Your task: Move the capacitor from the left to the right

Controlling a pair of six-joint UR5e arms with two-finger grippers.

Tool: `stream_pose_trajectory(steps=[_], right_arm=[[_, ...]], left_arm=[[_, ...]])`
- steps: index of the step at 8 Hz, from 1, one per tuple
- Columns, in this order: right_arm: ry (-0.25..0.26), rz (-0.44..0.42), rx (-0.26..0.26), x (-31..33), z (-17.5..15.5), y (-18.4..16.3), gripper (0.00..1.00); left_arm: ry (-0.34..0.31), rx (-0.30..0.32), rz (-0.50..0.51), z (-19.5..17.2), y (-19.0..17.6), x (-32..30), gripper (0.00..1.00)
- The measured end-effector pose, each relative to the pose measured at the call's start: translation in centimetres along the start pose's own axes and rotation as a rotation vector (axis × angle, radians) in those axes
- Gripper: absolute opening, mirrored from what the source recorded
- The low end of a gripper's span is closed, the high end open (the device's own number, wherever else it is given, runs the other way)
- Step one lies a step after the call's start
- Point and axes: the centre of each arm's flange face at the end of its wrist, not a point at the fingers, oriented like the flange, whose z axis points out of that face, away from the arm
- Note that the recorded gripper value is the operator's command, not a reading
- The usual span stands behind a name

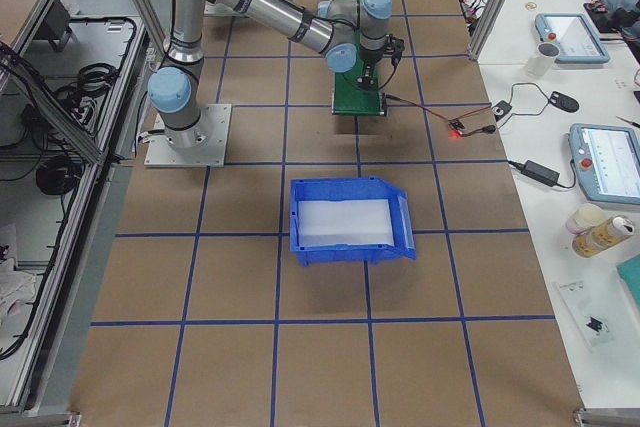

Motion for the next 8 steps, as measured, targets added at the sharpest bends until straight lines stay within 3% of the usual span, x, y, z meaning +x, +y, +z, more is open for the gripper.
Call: stream_pose_trajectory(steps=[1, 4, 8], right_arm=[[0.043, -0.019, 0.006, 0.5, 0.0, -0.1, 0.01], [0.165, -0.081, 0.011, 1.6, -1.1, -0.6, 0.0], [0.242, -0.143, 0.007, 5.9, -11.0, -3.5, 0.0]], left_arm=[[0.0, 0.0, 0.0, 0.0, 0.0, 0.0, 1.0], [-0.001, -0.001, 0.001, 0.0, 0.0, 0.0, 1.0], [0.0, 0.0, 0.0, 0.0, 0.0, 0.0, 1.0]])
